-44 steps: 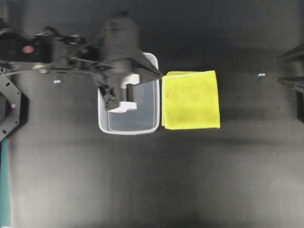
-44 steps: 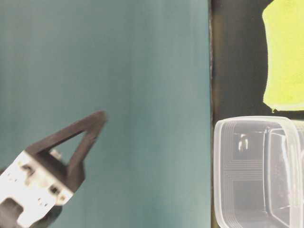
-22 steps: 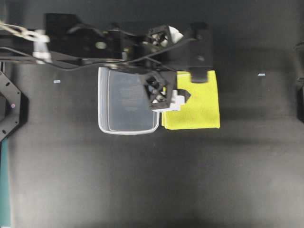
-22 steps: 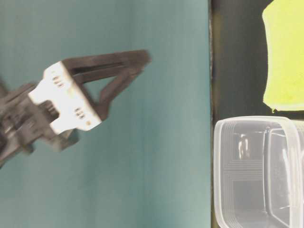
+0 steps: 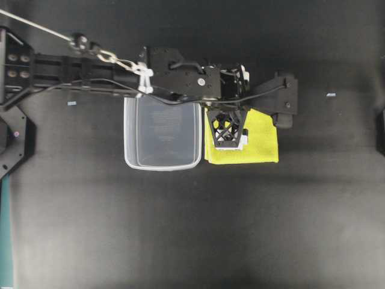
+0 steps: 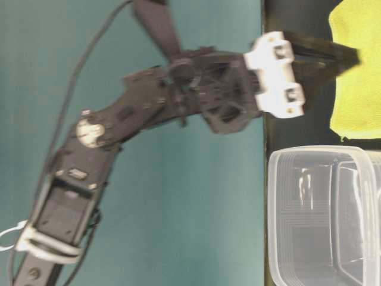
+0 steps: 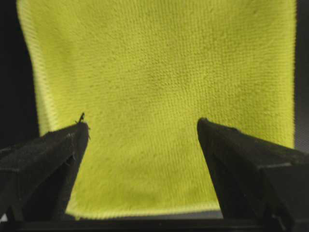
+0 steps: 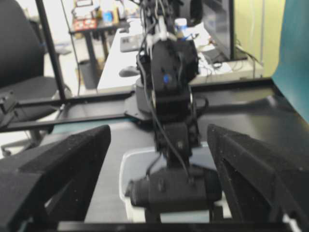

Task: Place the yellow towel into the container with the left arm.
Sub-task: 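Lower the left gripper onto the yellow towel and close on it, then lift the towel and carry it left over the clear container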

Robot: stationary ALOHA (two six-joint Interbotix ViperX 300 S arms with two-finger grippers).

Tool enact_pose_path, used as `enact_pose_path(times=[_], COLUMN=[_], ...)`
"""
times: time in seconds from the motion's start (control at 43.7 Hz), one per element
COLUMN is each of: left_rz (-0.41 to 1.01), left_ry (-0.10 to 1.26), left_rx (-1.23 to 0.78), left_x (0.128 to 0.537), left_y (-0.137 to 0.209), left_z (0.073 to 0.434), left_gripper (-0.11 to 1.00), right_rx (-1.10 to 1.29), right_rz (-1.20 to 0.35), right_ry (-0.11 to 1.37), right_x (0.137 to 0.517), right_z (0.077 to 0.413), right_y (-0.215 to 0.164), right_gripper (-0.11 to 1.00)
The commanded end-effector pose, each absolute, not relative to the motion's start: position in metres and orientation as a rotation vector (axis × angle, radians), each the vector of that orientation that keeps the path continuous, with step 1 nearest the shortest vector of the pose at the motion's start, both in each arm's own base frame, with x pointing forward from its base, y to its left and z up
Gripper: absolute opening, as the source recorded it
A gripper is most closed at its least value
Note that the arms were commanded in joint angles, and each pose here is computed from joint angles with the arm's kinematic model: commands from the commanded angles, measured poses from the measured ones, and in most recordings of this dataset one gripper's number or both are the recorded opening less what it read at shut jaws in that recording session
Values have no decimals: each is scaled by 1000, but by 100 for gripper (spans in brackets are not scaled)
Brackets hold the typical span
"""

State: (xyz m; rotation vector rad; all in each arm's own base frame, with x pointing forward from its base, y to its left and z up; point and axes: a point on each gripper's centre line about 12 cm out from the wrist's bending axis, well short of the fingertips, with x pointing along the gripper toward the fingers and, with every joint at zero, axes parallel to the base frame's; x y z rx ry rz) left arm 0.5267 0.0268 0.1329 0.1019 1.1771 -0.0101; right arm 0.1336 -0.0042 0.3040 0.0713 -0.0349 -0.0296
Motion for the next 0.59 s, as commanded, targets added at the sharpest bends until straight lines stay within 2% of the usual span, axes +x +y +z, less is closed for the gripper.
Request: enact_pose_path(times=[0.0, 0.206, 0.366, 0.457, 0.572], left_rz=[-11, -22, -30, -42, -55], left_ry=[1188, 1244, 1261, 1255, 1237], left_rx=[103, 101, 105, 115, 131], left_x=[530, 529, 527, 528, 530], left_y=[26, 17, 12, 6, 3], left_z=[122, 92, 84, 88, 95], left_gripper=[91, 91, 88, 76, 45], right_rx=[74, 73, 72, 73, 73], right_rz=[-29, -29, -29, -29, -29], right_ry=[-69, -99, -95, -99, -110], right_x=[134, 135, 135, 135, 134], right_z=[312, 312, 309, 310, 310], right_y=[-4, -4, -4, -4, -4], right_gripper=[78, 78, 78, 78, 78])
